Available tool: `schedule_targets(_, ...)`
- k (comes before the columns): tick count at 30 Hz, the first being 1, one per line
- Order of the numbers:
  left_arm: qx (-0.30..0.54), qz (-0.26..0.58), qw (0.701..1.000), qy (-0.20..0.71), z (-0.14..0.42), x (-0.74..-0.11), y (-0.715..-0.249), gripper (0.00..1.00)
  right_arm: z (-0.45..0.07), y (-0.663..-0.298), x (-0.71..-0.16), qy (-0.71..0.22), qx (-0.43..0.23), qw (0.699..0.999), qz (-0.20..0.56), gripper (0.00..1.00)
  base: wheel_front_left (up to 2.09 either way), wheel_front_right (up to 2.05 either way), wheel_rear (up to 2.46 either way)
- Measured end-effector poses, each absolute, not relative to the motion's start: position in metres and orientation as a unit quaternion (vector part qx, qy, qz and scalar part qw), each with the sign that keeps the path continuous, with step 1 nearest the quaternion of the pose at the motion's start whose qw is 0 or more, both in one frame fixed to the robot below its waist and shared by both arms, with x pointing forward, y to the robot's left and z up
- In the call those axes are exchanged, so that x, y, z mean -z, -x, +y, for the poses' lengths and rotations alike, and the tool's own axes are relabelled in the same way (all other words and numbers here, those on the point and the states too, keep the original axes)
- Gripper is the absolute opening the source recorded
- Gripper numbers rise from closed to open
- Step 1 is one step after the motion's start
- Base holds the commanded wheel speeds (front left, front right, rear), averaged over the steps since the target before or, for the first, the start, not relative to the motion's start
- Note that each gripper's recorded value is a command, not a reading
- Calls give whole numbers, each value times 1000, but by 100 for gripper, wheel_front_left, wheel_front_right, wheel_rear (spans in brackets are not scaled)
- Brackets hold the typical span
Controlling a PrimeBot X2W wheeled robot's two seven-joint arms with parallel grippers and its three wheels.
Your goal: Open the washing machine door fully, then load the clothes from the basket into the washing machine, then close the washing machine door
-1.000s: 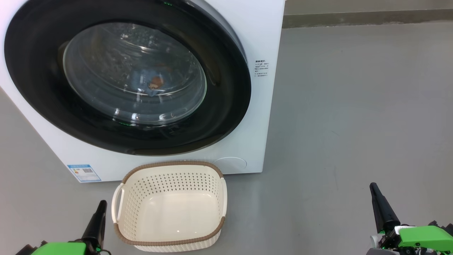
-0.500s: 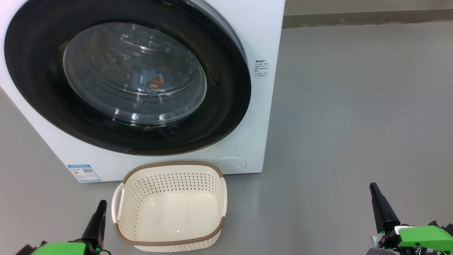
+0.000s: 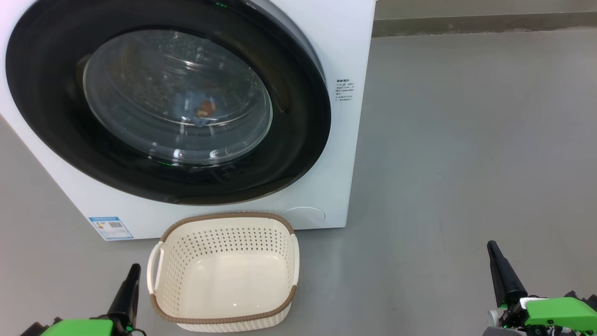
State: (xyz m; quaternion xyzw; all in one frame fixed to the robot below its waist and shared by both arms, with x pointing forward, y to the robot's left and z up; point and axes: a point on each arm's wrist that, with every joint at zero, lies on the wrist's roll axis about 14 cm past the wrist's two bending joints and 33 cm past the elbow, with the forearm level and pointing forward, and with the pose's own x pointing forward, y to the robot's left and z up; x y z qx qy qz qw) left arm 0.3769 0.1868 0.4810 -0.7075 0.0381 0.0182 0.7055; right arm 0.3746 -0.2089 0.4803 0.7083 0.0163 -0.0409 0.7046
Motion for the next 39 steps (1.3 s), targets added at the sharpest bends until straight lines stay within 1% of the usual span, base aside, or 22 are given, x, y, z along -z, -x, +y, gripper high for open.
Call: schedule_targets(39, -19, 38, 705, 708, 187, -481, -377, 0, -209, -375, -480, -708, 41, 705, 16, 0, 0, 0, 0)
